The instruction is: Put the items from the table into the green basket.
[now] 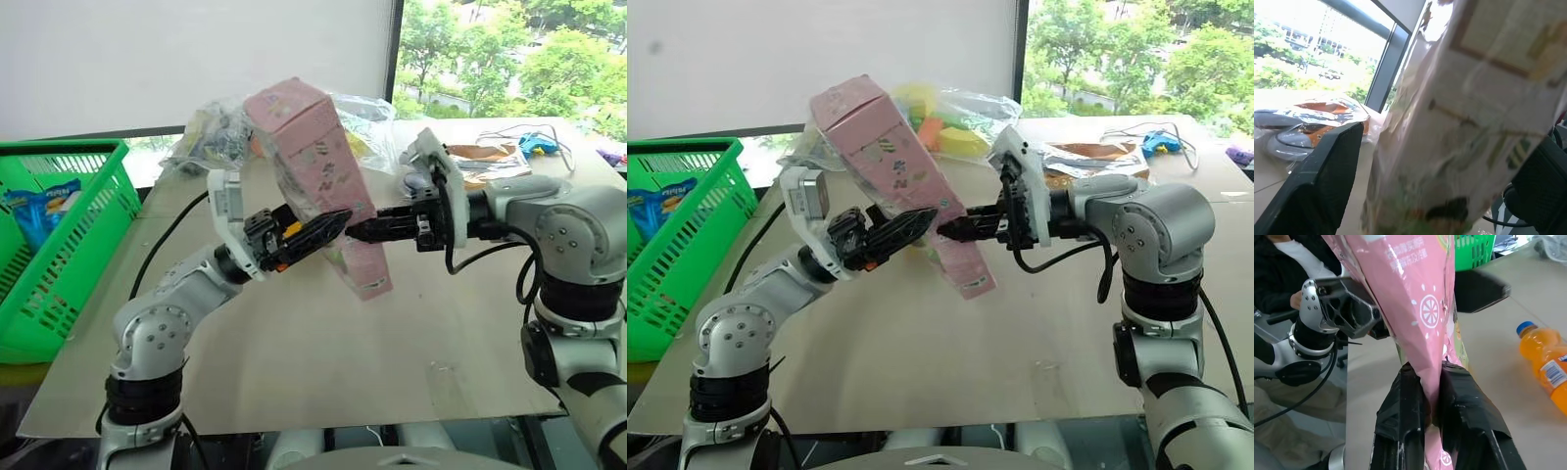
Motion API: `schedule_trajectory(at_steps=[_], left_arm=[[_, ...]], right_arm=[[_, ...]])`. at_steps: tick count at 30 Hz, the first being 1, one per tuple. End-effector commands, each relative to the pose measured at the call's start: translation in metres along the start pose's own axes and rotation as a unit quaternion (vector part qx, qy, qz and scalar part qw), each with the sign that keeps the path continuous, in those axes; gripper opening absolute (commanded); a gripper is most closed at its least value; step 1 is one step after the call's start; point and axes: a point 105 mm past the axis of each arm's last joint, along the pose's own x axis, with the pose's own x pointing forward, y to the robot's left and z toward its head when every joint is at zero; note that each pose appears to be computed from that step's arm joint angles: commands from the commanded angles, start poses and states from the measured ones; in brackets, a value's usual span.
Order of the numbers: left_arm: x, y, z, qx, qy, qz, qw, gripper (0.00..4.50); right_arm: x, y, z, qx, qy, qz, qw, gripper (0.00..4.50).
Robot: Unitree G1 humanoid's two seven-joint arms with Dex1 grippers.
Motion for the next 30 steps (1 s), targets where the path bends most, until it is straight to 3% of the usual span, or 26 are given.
schedule_trajectory(at_steps=[1, 6, 8, 9, 12, 15, 18, 22, 25, 30], left_arm=[[0.003, -0.008, 0.008, 0.017, -0.007, -0.018, 1.000, 3.32], [0.001, -0.006, 0.007, 0.021, -0.003, -0.012, 1.000, 1.04], [0.000, -0.004, 0.008, 0.023, -0.006, -0.004, 1.000, 1.04], [-0.001, -0.002, 0.009, 0.024, -0.009, 0.003, 1.000, 0.98], [-0.005, 0.004, 0.014, 0.028, -0.018, 0.022, 0.999, 0.98], [-0.020, 0.024, 0.033, 0.051, -0.050, 0.088, 0.994, 0.98], [-0.048, 0.055, 0.070, 0.108, -0.101, 0.200, 0.969, 0.98], [-0.104, 0.086, 0.139, 0.223, -0.166, 0.363, 0.890, 0.98], [-0.157, 0.092, 0.200, 0.335, -0.204, 0.471, 0.790, 0.98], [-0.200, 0.078, 0.264, 0.522, -0.146, 0.533, 0.650, 0.98]], right_arm=[[0.005, 0.014, 0.005, -0.032, -0.008, 0.025, 0.999, 0.00], [0.006, 0.017, 0.007, -0.047, -0.016, 0.032, 0.998, 0.00], [0.005, 0.018, 0.007, -0.065, -0.024, 0.033, 0.997, 0.00], [0.003, 0.018, 0.008, -0.069, -0.028, 0.034, 0.997, 0.99], [-0.001, 0.009, 0.008, -0.088, -0.037, 0.000, 0.995, 2.32], [-0.008, -0.009, 0.020, -0.108, -0.080, -0.062, 0.989, 3.76], [-0.010, -0.008, 0.034, -0.134, -0.124, -0.075, 0.980, 3.76], [0.001, -0.010, 0.051, -0.168, -0.169, -0.113, 0.965, 3.76], [0.015, -0.006, 0.058, -0.193, -0.195, -0.122, 0.954, 3.76], [0.033, -0.002, 0.059, -0.190, -0.223, -0.107, 0.950, 3.76]])
